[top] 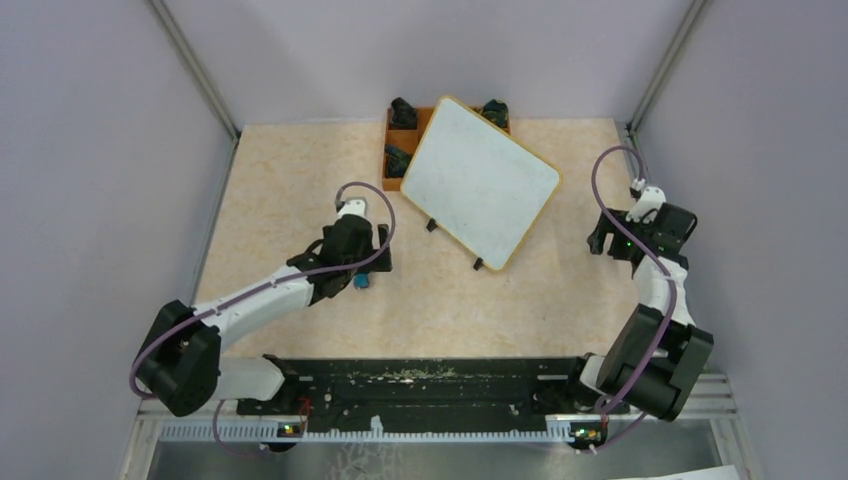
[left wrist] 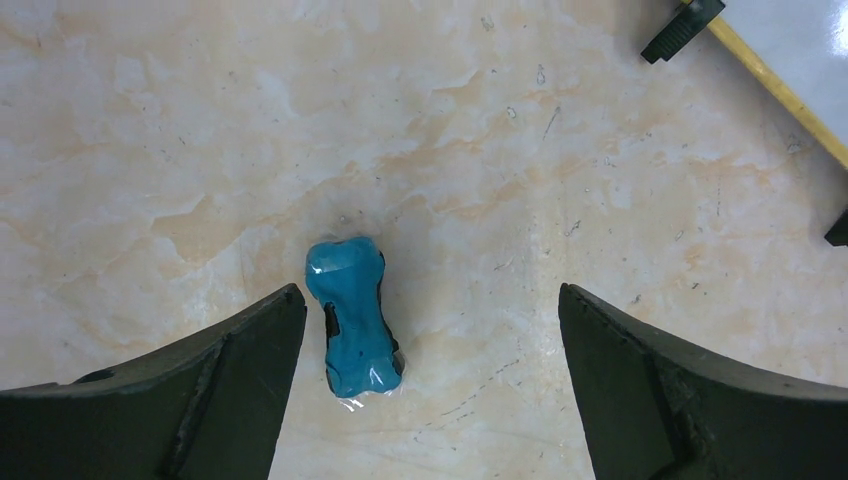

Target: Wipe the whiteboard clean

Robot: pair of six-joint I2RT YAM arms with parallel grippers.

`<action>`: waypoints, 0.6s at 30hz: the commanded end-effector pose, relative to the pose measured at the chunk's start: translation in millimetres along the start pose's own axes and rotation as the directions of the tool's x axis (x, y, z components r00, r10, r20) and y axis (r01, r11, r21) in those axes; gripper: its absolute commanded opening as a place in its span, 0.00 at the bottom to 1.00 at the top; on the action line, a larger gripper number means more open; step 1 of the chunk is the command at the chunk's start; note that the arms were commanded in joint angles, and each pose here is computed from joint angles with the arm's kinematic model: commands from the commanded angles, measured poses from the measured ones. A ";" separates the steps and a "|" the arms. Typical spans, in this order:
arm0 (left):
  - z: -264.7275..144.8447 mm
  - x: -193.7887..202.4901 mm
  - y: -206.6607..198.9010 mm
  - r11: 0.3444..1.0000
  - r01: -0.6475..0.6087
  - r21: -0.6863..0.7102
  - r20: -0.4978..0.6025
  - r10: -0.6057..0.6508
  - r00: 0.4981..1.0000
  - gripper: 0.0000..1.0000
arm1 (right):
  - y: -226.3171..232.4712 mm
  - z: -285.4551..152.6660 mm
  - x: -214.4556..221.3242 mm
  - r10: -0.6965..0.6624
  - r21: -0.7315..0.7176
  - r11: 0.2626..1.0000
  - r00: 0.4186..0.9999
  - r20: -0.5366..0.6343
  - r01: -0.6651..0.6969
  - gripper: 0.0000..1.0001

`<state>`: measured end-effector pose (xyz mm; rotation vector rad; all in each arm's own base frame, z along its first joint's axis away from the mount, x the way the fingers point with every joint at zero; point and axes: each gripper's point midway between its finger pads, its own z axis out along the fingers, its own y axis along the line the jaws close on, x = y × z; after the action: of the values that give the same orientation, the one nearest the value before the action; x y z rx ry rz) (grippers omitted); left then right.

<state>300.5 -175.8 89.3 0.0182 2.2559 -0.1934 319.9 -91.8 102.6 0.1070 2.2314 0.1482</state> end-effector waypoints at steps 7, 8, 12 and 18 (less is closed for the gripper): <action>-14.1 -15.9 2.9 1.000 0.028 0.014 0.091 -0.029 0.995 1.00 | 5.5 -5.6 -24.7 -0.043 -0.015 0.999 0.993 0.109 0.045 0.80; -15.0 -15.8 3.7 0.999 0.030 0.013 0.093 -0.031 0.995 1.00 | 6.7 -5.6 -24.1 -0.044 -0.021 0.999 0.993 0.109 0.046 0.80; -17.6 -13.7 6.4 0.999 0.034 0.015 0.102 -0.035 0.994 1.00 | 9.9 -6.9 -22.9 -0.049 -0.032 0.998 0.992 0.119 0.053 0.80; -20.7 -12.7 9.6 0.999 0.037 0.012 0.110 -0.038 0.993 1.00 | 11.9 -11.4 -24.2 -0.077 -0.031 0.996 0.987 0.139 0.082 0.80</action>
<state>291.9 -163.4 101.4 -0.0135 2.1877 -0.2101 318.8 -85.0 106.0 0.0782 2.1863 0.1648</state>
